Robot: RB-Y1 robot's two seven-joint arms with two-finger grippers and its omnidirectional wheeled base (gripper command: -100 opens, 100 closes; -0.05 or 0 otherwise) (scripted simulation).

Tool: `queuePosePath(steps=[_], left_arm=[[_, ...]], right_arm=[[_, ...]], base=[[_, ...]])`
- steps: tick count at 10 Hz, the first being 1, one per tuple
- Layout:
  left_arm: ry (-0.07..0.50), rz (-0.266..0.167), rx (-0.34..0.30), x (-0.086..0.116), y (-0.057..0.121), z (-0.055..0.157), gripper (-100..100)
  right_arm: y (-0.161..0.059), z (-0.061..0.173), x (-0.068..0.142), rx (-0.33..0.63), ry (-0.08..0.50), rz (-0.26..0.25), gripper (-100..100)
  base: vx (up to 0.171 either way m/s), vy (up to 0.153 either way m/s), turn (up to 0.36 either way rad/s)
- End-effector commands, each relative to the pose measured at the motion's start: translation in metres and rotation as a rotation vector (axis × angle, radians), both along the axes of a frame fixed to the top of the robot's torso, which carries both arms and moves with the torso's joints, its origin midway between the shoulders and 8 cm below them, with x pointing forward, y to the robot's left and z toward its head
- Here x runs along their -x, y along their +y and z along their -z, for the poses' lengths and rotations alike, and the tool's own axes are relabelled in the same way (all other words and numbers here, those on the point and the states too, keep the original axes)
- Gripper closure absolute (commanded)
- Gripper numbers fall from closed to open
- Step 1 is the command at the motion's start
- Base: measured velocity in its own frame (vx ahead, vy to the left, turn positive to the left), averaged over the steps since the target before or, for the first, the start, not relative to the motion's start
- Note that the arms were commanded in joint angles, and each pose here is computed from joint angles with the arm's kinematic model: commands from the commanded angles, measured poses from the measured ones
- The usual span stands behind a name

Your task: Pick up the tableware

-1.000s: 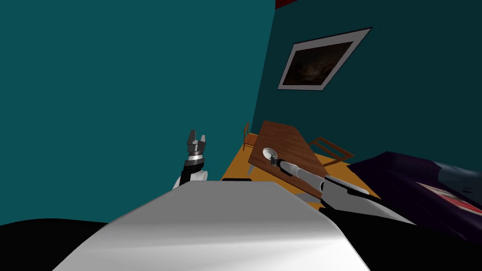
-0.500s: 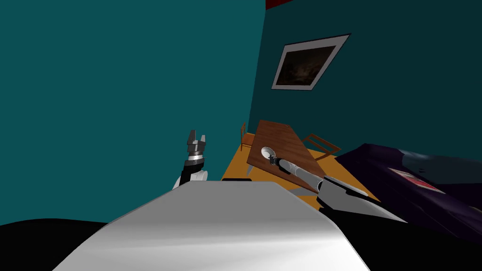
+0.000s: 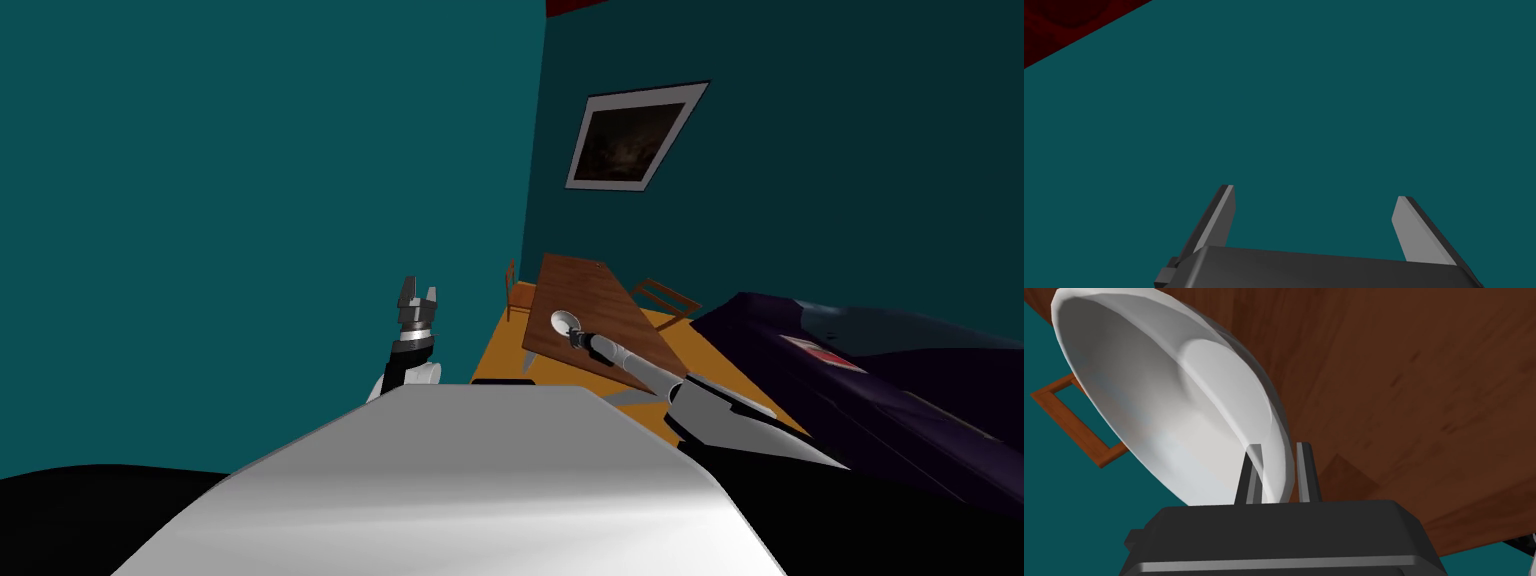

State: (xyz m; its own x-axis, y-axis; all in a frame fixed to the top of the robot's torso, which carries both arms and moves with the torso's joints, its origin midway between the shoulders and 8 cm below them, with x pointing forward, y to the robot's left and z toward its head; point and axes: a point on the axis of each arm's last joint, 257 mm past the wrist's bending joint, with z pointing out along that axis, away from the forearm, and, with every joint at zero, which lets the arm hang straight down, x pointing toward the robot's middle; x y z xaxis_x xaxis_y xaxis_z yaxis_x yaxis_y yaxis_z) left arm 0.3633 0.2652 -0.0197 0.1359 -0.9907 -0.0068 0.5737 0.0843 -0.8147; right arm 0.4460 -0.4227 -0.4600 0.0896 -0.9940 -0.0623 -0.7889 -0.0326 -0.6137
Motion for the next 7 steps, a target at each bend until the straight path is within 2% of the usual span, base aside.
queuePosePath(steps=[1,5,6,7], left_arm=[[0.000,0.000,0.000,0.000,0.000,0.000,0],[0.000,0.000,0.000,0.000,0.000,0.000,0],[0.000,0.000,0.000,0.000,0.000,0.000,0],[0.000,0.000,0.000,0.000,0.000,0.000,0]], right_arm=[[0.004,-0.001,-0.001,0.007,-0.001,-0.028,100],[0.020,-0.006,-0.008,0.002,-0.011,-0.096,100],[0.018,-0.005,-0.006,-0.005,-0.007,-0.081,100],[0.018,-0.005,-0.006,-0.003,-0.006,-0.086,0]], base=[[0.028,0.030,-0.123],[0.040,0.031,-0.161],[0.008,0.013,-0.005],[0.000,0.000,0.000]])
